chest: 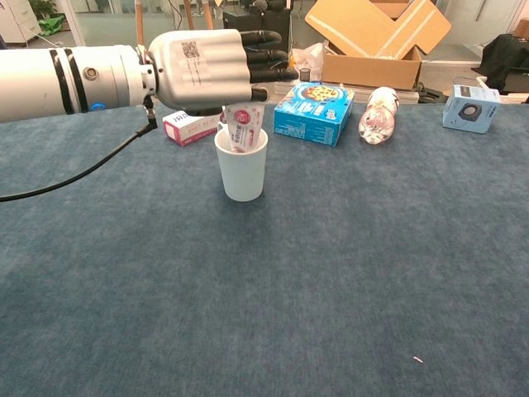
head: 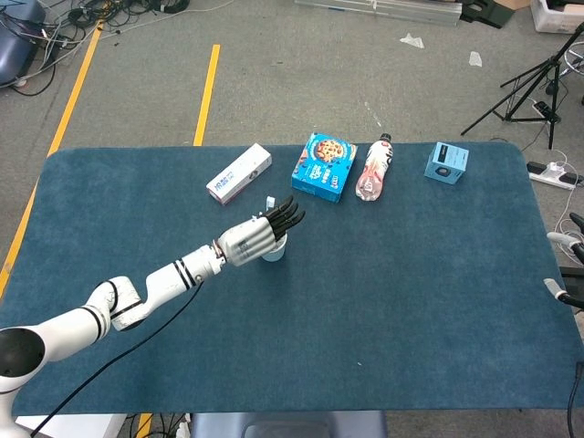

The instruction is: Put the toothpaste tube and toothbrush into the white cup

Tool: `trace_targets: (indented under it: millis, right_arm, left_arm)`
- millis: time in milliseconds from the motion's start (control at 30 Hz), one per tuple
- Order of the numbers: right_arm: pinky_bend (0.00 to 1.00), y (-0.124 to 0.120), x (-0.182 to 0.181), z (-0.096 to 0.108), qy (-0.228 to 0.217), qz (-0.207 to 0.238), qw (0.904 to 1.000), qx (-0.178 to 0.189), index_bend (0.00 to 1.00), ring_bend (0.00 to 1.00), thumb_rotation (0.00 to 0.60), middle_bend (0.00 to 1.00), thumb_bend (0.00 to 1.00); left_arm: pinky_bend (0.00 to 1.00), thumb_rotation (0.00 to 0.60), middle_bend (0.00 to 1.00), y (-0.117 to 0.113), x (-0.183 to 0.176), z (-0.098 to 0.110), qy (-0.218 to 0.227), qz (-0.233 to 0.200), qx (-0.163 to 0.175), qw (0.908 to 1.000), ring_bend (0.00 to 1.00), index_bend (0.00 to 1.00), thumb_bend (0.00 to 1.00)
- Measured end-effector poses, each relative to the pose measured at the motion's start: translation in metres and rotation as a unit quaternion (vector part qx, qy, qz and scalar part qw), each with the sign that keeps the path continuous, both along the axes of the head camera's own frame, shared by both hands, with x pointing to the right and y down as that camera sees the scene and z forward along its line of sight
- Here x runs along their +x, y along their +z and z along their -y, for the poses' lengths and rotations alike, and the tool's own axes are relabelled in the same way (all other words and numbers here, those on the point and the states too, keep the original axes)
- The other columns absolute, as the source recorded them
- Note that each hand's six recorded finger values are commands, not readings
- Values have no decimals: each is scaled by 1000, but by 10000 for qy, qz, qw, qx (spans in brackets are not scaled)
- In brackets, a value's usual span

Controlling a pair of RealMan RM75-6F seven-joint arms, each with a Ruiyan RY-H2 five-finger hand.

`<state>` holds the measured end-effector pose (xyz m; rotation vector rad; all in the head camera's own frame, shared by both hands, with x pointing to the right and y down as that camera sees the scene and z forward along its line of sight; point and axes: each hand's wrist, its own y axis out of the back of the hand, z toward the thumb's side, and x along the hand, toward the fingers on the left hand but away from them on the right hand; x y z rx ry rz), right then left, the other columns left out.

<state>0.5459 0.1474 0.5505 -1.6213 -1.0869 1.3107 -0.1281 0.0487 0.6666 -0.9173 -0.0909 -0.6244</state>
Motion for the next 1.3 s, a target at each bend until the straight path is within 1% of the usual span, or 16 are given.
trace_targets:
  millis: [267, 500, 667, 800, 900, 1000, 1100, 1133, 1200, 1233, 1300]
  right_arm:
    - [127, -3, 1, 0, -1, -1, 10000, 32, 262, 0, 600, 0, 197]
    - [127, -6, -2, 1, -48, -12, 10000, 69, 262, 0, 600, 0, 197]
    - [127, -7, -8, 2, -120, -21, 9999, 81, 262, 0, 600, 0, 197]
    - [127, -9, -13, 3, -171, -43, 9998, 100, 262, 0, 600, 0, 197]
    - [127, -11, -16, 4, -210, -66, 9997, 118, 262, 0, 600, 0, 197]
    - [127, -13, -20, 5, -251, -96, 9995, 137, 262, 0, 600, 0, 197]
    - [127, -15, -24, 6, -294, -127, 9994, 161, 262, 0, 600, 0, 197]
    - [127, -17, -26, 7, -312, -139, 9993, 173, 262, 0, 600, 0, 197]
    - [127, -18, -29, 7, -341, -163, 9991, 192, 262, 0, 600, 0, 197]
    - [127, -19, -31, 8, -360, -181, 9990, 204, 262, 0, 600, 0, 197]
    - [127, -21, -34, 8, -390, -214, 9988, 217, 262, 0, 600, 0, 197]
  left_arm:
    - [0, 600, 22, -6, -7, 1, -245, -248, -91, 9994, 0, 136, 389]
    - [0, 600, 26, -20, -17, -2, -556, -596, -270, 9963, 0, 134, 390]
    - [0, 600, 27, -35, -28, -3, -985, -919, -441, 9899, 0, 133, 389]
    - [0, 600, 27, -45, -49, 2, -1537, -1127, -595, 9799, 0, 133, 390]
    - [0, 600, 27, -52, -74, 6, -2043, -1253, -708, 9683, 0, 130, 390]
    - [0, 600, 27, -56, -100, 7, -2524, -1389, -848, 9538, 0, 123, 389]
    - [0, 600, 27, -61, -121, 5, -3009, -1615, -1091, 9335, 0, 119, 388]
    - [0, 600, 27, -63, -130, 2, -3220, -1722, -1214, 9230, 0, 119, 388]
    - [0, 600, 27, -68, -144, -4, -3525, -1881, -1400, 9060, 0, 119, 388]
    - [0, 600, 27, -72, -155, -9, -3726, -1980, -1514, 8939, 0, 119, 388]
    - [0, 600, 27, -77, -172, -16, -4025, -2102, -1667, 8752, 0, 119, 388]
